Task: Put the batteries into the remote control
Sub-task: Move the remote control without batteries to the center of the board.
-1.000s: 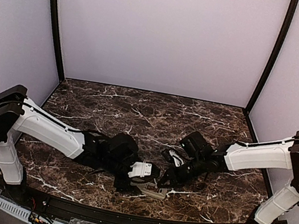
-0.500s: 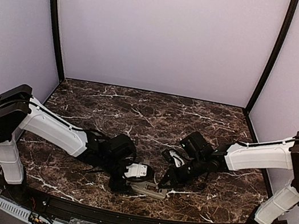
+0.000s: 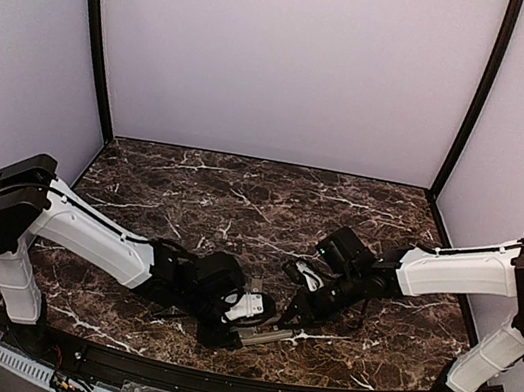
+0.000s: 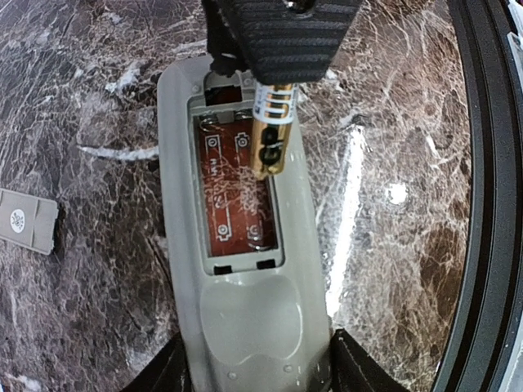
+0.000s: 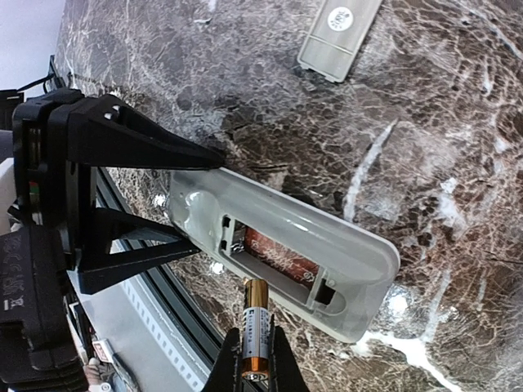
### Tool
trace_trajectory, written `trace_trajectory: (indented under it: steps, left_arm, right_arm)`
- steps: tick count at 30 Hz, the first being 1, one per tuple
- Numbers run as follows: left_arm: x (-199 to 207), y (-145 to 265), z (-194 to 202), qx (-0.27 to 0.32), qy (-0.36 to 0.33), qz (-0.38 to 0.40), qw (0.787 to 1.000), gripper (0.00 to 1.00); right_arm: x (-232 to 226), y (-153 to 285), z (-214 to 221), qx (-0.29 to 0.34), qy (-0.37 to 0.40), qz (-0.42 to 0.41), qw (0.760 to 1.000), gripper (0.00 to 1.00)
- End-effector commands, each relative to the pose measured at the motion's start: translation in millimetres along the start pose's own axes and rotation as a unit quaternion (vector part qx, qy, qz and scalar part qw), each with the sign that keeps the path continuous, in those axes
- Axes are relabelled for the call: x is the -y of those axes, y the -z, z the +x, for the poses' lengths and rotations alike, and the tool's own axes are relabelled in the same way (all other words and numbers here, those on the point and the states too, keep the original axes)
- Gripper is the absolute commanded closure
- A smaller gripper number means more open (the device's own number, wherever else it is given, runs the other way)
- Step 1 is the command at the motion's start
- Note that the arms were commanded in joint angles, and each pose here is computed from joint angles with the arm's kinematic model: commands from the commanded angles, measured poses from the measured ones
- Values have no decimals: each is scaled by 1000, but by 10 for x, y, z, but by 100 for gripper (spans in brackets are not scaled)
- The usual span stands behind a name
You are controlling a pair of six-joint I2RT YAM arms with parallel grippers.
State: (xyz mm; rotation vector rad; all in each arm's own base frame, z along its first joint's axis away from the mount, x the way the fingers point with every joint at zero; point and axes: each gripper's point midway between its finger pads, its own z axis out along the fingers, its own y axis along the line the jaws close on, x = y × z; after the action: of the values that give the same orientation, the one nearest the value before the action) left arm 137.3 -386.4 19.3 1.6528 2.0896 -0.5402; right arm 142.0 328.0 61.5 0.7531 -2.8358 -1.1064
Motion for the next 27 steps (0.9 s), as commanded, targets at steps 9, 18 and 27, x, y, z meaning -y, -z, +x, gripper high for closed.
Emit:
trace_trajectory:
  steps: [9, 18, 27]
  left_arm:
    - [13, -32, 296, -50, 92, -47, 993, 41]
    - [48, -31, 191, -5, 97, -44, 994, 38]
    - [50, 64, 85, 45, 91, -42, 994, 36]
  right_arm:
    - [-130, 67, -119, -37, 35, -33, 998, 100]
    - [-48, 84, -99, -58, 25, -37, 997, 100]
    - [-29, 147, -176, -42, 25, -12, 999, 100]
